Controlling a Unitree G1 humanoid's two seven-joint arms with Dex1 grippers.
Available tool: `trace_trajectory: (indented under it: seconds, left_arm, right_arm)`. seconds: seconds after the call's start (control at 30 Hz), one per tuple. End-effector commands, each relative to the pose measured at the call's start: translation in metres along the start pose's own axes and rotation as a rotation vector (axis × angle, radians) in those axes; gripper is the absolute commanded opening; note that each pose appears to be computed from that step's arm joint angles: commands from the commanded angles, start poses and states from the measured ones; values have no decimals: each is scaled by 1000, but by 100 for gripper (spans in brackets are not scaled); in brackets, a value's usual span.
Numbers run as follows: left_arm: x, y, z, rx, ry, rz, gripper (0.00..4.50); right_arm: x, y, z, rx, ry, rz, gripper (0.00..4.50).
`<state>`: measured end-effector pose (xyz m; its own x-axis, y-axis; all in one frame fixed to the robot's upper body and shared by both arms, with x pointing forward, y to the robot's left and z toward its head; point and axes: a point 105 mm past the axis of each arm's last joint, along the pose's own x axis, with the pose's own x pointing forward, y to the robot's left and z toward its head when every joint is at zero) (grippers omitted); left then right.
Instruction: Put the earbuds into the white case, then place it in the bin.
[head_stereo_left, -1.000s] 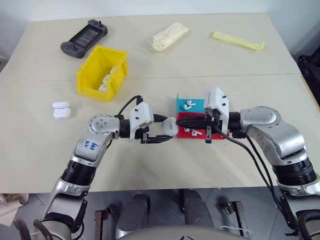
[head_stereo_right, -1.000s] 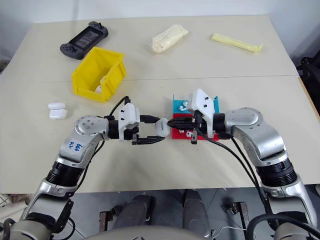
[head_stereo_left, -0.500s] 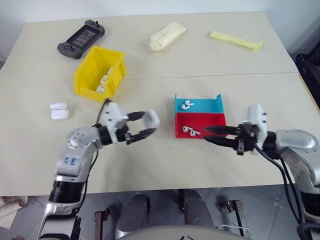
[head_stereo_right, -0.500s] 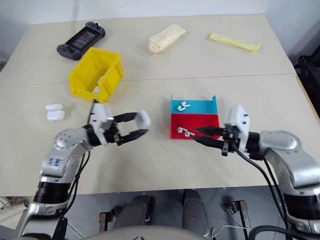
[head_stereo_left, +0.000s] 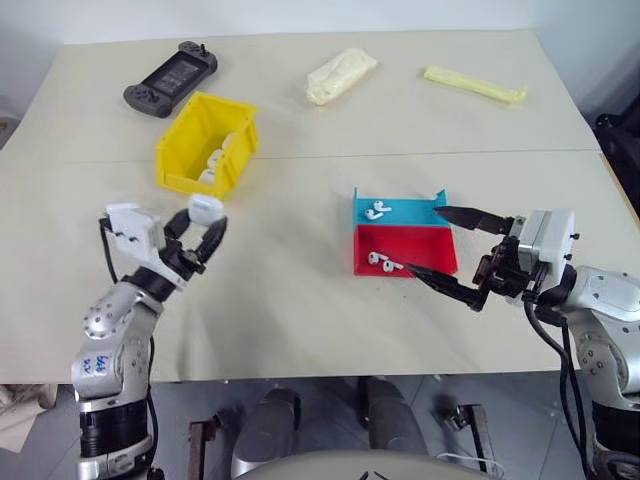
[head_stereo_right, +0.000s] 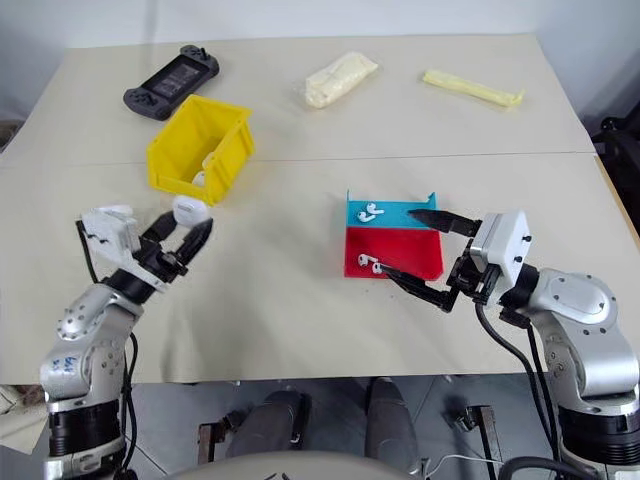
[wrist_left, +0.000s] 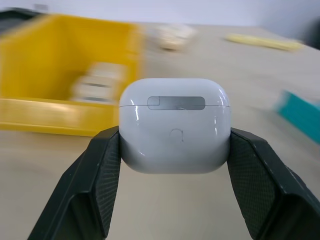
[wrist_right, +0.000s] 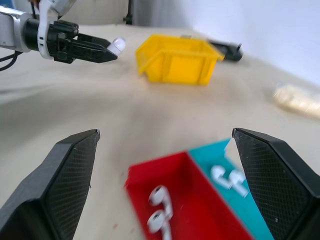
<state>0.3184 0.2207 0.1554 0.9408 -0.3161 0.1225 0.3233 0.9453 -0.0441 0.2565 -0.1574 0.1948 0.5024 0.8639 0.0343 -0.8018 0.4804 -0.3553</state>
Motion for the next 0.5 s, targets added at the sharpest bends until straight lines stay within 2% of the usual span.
trace_trajectory:
  seconds: [0.03, 0.23, 0.5]
  left_arm:
    - [26, 11, 30, 71, -53, 28, 277]
    - [83, 32, 53, 141, -55, 79, 277]
    - [115, 51, 55, 204, -14, 150, 277]
  right_arm:
    - [-5, -7, 4, -41, -3, -37, 447]
    - [-2, -9, 2, -35, -5, -53, 447]
    - [-1, -8, 5, -45, -9, -64, 447]
